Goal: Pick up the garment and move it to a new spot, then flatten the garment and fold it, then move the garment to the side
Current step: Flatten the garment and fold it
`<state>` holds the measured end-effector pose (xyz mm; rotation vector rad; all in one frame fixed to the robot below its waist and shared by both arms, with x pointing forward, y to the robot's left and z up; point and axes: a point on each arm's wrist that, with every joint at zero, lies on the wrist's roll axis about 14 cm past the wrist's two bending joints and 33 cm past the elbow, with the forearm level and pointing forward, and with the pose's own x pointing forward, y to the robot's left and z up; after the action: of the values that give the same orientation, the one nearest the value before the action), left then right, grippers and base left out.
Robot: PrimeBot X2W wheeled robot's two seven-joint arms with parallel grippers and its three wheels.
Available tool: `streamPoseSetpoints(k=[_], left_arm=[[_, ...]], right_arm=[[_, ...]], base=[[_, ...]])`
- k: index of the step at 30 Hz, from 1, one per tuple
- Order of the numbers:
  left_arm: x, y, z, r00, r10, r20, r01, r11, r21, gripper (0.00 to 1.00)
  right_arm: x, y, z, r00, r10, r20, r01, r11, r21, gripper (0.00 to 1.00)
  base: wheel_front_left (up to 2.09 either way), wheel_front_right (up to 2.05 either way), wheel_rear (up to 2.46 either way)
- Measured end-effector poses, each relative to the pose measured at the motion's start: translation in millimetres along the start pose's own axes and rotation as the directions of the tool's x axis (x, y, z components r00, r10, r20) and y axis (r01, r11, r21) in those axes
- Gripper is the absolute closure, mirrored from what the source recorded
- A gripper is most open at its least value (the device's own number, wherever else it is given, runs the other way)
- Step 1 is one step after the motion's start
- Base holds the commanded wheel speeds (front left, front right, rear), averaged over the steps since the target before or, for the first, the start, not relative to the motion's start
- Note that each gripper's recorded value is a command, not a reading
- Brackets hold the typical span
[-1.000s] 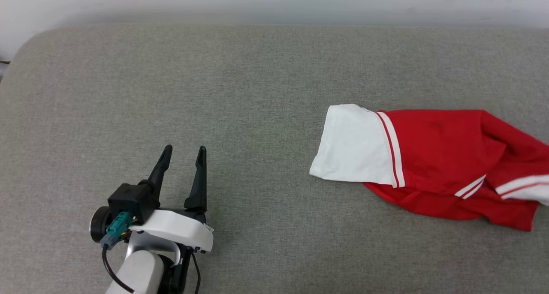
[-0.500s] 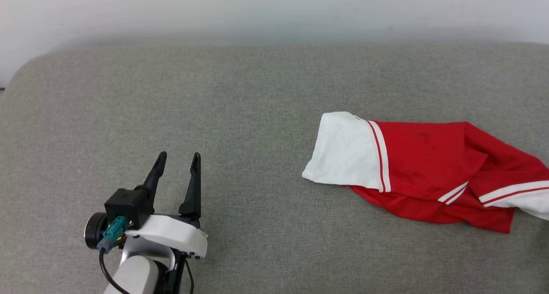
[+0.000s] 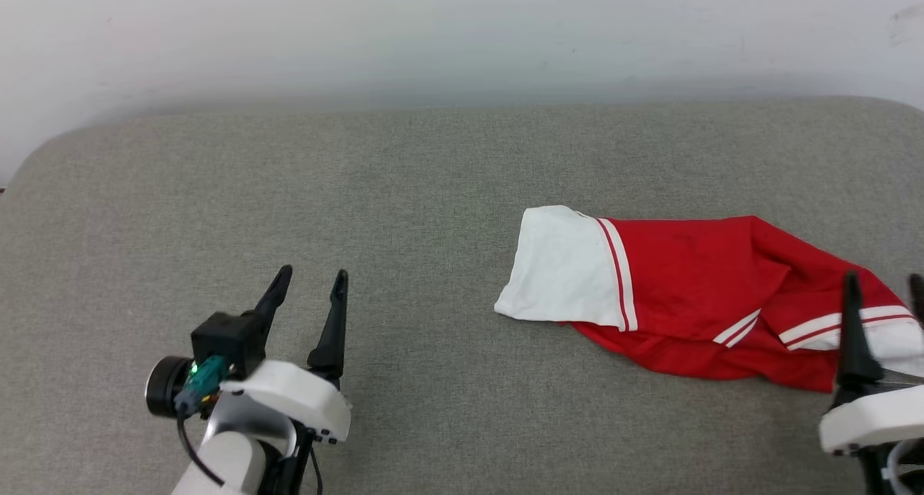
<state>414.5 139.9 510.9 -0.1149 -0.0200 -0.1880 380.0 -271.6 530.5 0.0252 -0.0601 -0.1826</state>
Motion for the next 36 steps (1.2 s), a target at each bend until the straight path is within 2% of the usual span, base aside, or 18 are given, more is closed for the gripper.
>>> streamPoseSetpoints(k=[3,6,11,17,22,25,32,34,35,36], left_arm=[[10,-13,-2,0.997,-0.062,-0.045,0.062,0.998,0.015,0.00],[22,-32,-9,0.983,-0.140,-0.121,0.144,0.989,0.030,0.00],[42,-73,-26,0.921,-0.285,-0.266,0.302,0.953,0.025,0.00],[56,-121,-59,0.785,-0.419,-0.456,0.473,0.881,0.005,0.00],[62,-147,-90,0.655,-0.469,-0.592,0.581,0.814,-0.001,0.00],[62,-155,-112,0.569,-0.467,-0.677,0.623,0.782,-0.017,0.00],[52,-153,-158,0.355,-0.386,-0.851,0.701,0.712,-0.030,0.00],[52,-153,-161,0.322,-0.377,-0.868,0.722,0.691,-0.032,0.00],[52,-152,-163,0.312,-0.374,-0.874,0.727,0.686,-0.034,0.46],[52,-152,-164,0.304,-0.371,-0.877,0.736,0.676,-0.031,1.00]], right_arm=[[-7,22,6,0.998,0.057,0.011,-0.057,0.998,0.005,0.00],[-11,29,11,0.997,0.079,0.015,-0.079,0.997,0.000,0.00],[-17,36,9,0.995,0.098,0.003,-0.098,0.995,0.028,0.00],[-20,35,-4,0.995,0.089,-0.038,-0.087,0.995,0.052,0.00],[-21,27,-20,0.995,0.061,-0.081,-0.055,0.996,0.068,0.00],[-21,22,-31,0.993,0.044,-0.111,-0.035,0.996,0.077,0.00],[-19,13,-47,0.990,0.009,-0.143,0.004,0.996,0.090,0.00],[-21,9,-51,0.988,-0.005,-0.153,0.019,0.996,0.093,0.00],[-22,8,-53,0.987,-0.010,-0.158,0.026,0.995,0.095,0.00],[-22,7,-53,0.987,-0.014,-0.157,0.030,0.995,0.095,0.00]], base=[[0.00,0.00,0.00],[0.00,0.00,0.00],[0.00,0.00,0.00],[0.00,0.00,0.00],[0.00,0.00,0.00],[0.00,0.00,0.00],[0.00,0.00,0.00],[0.00,0.00,0.00],[0.00,0.00,0.00],[0.00,0.00,0.00]])
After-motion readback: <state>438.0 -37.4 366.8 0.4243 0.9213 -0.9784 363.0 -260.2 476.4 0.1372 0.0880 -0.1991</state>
